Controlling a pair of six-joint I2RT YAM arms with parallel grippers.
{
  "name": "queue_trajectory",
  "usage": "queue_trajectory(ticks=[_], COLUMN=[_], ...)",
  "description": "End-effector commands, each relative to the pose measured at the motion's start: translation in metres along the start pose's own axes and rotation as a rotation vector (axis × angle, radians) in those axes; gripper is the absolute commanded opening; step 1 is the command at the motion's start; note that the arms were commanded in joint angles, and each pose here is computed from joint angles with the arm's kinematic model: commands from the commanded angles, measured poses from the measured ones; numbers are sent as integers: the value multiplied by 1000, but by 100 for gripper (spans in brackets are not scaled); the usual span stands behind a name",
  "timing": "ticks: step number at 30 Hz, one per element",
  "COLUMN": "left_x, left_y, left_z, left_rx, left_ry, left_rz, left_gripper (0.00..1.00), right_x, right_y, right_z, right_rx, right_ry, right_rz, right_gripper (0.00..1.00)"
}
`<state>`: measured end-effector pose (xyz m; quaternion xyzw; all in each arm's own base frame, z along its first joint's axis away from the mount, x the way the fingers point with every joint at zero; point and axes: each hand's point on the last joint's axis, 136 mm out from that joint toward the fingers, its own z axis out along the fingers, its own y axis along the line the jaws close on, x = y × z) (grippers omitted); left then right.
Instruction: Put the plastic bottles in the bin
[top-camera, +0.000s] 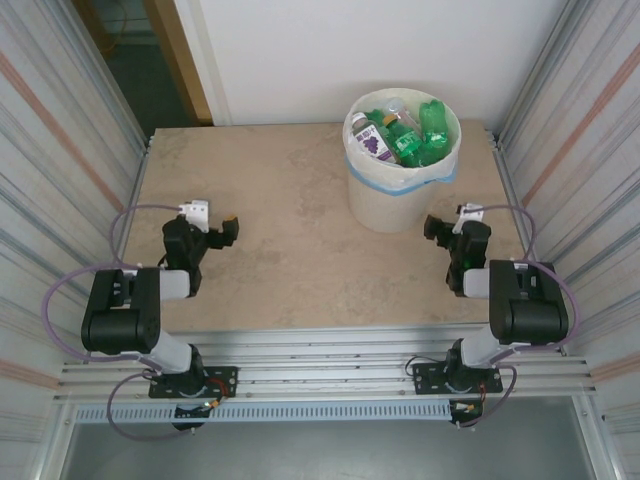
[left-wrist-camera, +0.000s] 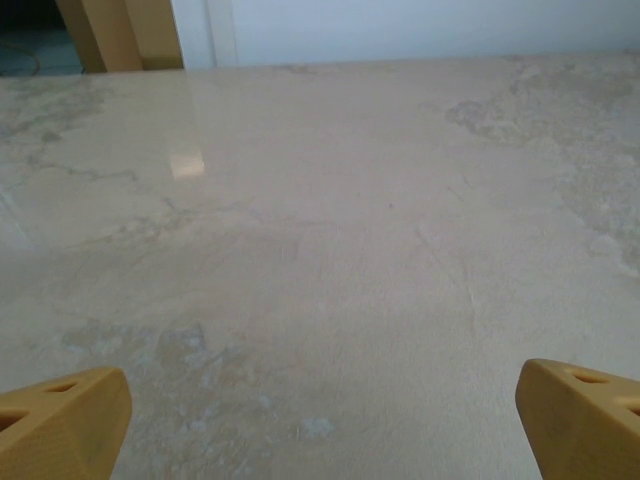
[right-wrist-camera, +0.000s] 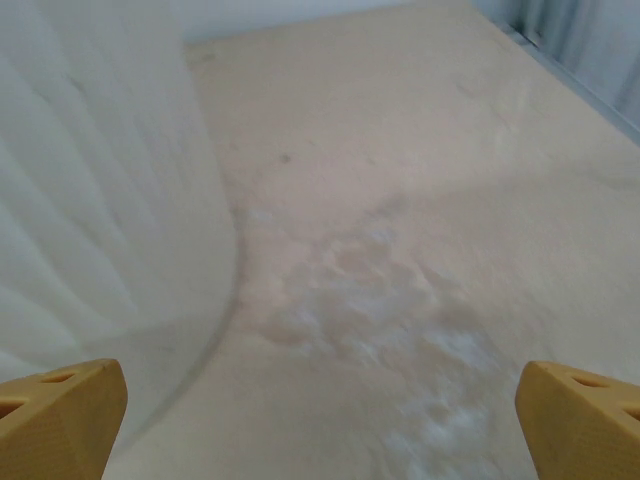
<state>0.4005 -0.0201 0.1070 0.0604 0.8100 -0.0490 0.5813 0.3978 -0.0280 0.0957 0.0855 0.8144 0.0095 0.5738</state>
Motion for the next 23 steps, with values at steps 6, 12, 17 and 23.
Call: queue_trajectory(ticks=[6, 12, 17, 23], left_x=[17, 16, 17, 17], left_y=[-1, -2, -1, -1], left_z=[0, 0, 1, 0], left_rx=[-21, -32, -33, -35], left_ry=[70, 70, 73, 71], left_rz=[25, 35, 34, 33], left_gripper=[99, 99, 99, 99], right_x=[16, 16, 15, 15], right_y=[7, 7, 8, 7], right_z=[2, 2, 1, 1], right_rx=[-27, -27, -26, -24], right_ry=[77, 74, 73, 73], right_rz=[-46, -48, -49, -49], right_gripper=[98, 98, 98, 98])
